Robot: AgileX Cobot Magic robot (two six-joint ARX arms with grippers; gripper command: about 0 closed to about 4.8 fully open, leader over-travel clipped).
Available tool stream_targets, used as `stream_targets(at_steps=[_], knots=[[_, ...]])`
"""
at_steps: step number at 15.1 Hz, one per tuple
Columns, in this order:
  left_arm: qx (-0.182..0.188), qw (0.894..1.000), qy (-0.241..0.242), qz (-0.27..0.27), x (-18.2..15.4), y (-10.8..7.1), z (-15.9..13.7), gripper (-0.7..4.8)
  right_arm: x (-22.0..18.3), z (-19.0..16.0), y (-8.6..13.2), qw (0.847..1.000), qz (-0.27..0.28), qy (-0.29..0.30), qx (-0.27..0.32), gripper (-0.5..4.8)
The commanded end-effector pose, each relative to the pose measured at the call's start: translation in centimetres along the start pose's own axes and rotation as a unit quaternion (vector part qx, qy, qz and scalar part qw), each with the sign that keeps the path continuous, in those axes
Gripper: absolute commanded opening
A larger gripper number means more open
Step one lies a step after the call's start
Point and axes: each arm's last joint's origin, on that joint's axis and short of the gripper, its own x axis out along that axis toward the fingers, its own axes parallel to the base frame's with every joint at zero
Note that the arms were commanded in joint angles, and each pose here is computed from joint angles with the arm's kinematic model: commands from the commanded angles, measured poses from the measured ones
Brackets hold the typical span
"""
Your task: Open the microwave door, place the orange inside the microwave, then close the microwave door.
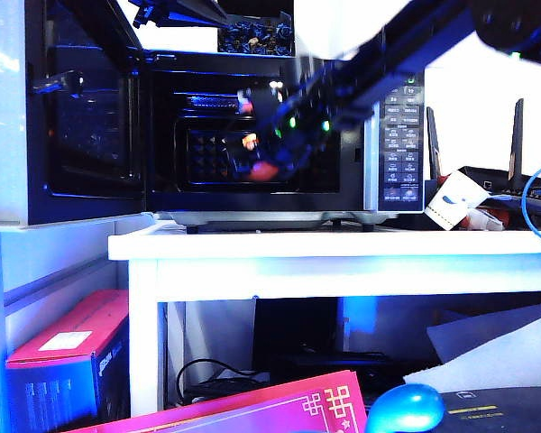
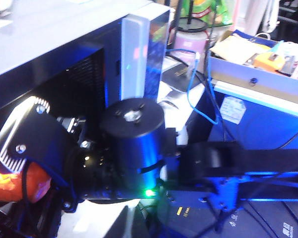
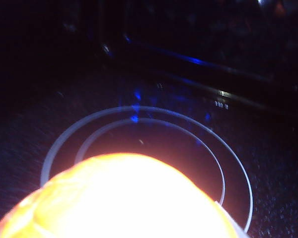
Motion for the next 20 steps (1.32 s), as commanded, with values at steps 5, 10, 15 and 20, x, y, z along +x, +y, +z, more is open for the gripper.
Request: stream_targets(at_steps=[5, 10, 15, 20], knots=[[-0.013, 1.0, 0.011, -0.009, 0.2, 0.0, -0.4, -0.05, 1.0, -1.7, -1.7, 0.998, -0.007, -0.064, 0.012, 3.89], [-0.013, 1.0, 0.011, -0.009, 0.2, 0.0, -0.4, -0.05, 0.2, -0.5, -1.7, 1.0, -0.004, -0.015, 0.006, 4.79], [-0.013, 1.0, 0.011, -0.009, 0.2, 0.0, -0.4, -0.05, -1.5, 1.7, -1.2, 0.997, -0.01, 0.058, -0.059, 4.79], [-0.013, 1.0, 0.011, -0.009, 0.2, 0.0, -0.4, -0.05, -2.1, 1.4, -1.3, 0.99, -0.018, 0.12, -0.073, 4.79]])
